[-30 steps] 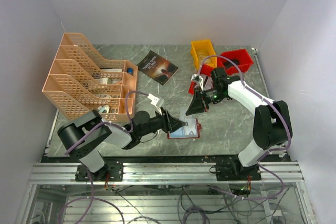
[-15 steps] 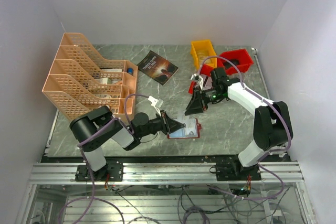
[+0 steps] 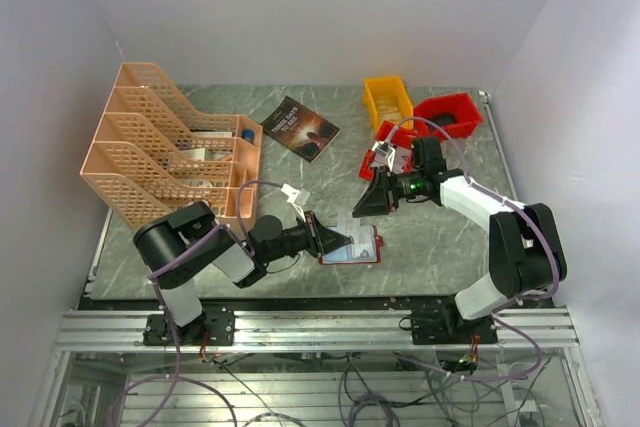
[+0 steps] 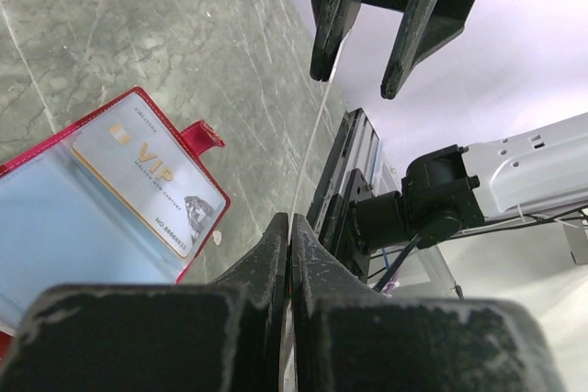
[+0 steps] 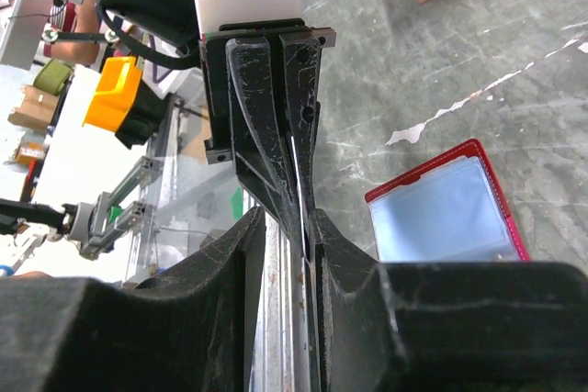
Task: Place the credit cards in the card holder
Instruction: Adjust the credit card.
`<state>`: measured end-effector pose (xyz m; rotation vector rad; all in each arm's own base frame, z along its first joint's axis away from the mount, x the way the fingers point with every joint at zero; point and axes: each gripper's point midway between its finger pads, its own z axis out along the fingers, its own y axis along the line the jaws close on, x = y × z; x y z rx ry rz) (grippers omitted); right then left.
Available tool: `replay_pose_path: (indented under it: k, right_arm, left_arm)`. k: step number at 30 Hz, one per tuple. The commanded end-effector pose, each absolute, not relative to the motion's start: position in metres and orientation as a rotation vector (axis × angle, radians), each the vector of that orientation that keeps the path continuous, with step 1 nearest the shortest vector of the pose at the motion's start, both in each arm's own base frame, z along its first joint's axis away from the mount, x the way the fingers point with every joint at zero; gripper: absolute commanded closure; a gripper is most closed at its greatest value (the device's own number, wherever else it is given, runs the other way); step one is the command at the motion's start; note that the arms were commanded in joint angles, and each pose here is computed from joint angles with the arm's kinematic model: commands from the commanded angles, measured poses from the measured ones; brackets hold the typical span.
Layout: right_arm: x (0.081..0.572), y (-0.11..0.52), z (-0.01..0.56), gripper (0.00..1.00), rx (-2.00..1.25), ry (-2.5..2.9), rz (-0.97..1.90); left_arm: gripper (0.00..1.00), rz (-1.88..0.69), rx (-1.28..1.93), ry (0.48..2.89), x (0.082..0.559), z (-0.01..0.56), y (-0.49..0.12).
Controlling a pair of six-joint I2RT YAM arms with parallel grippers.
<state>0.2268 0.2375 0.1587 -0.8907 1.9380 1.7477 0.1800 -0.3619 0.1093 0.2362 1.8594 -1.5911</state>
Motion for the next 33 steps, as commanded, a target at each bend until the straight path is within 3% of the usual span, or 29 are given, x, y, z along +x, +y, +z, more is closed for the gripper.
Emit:
replay_pose_path:
  k: [1,15,17,21,22,23,28,33]
  right_arm:
    - [0.223,0.239,0.172,0.74,-0.903,1.876,1.785]
    - [0.223,0.241,0.163,0.7,-0.896,1.905,1.776]
    - [0.224,0.241,0.163,0.75,-0.896,1.905,1.781]
    - [0.223,0.242,0.167,1.0,-0.909,1.882,1.803]
    - [0.223,0.242,0.167,1.0,-0.91,1.879,1.805]
    - [0.223,0.242,0.168,1.0,-0.914,1.874,1.803]
    - [0.236,0.235,0.164,1.0,-0.902,1.918,1.664]
    - [0.243,0.222,0.147,1.0,-0.869,2.047,1.524]
  left_arm:
    - [0.93,-1.747,0.242,1.448,0.182,0.198,-0.358]
    - [0.93,-1.761,0.254,1.4,0.179,0.213,-0.356]
    - [0.93,-1.762,0.255,1.399,0.179,0.214,-0.356]
    - [0.93,-1.751,0.247,1.407,0.18,0.211,-0.355]
    - [0.92,-1.745,0.237,1.412,0.181,0.209,-0.354]
    - [0.9,-1.738,0.231,1.417,0.182,0.208,-0.353]
    - [0.59,-1.655,0.175,1.487,0.186,0.187,-0.339]
    - [0.49,-1.554,0.116,1.61,0.184,0.162,-0.319]
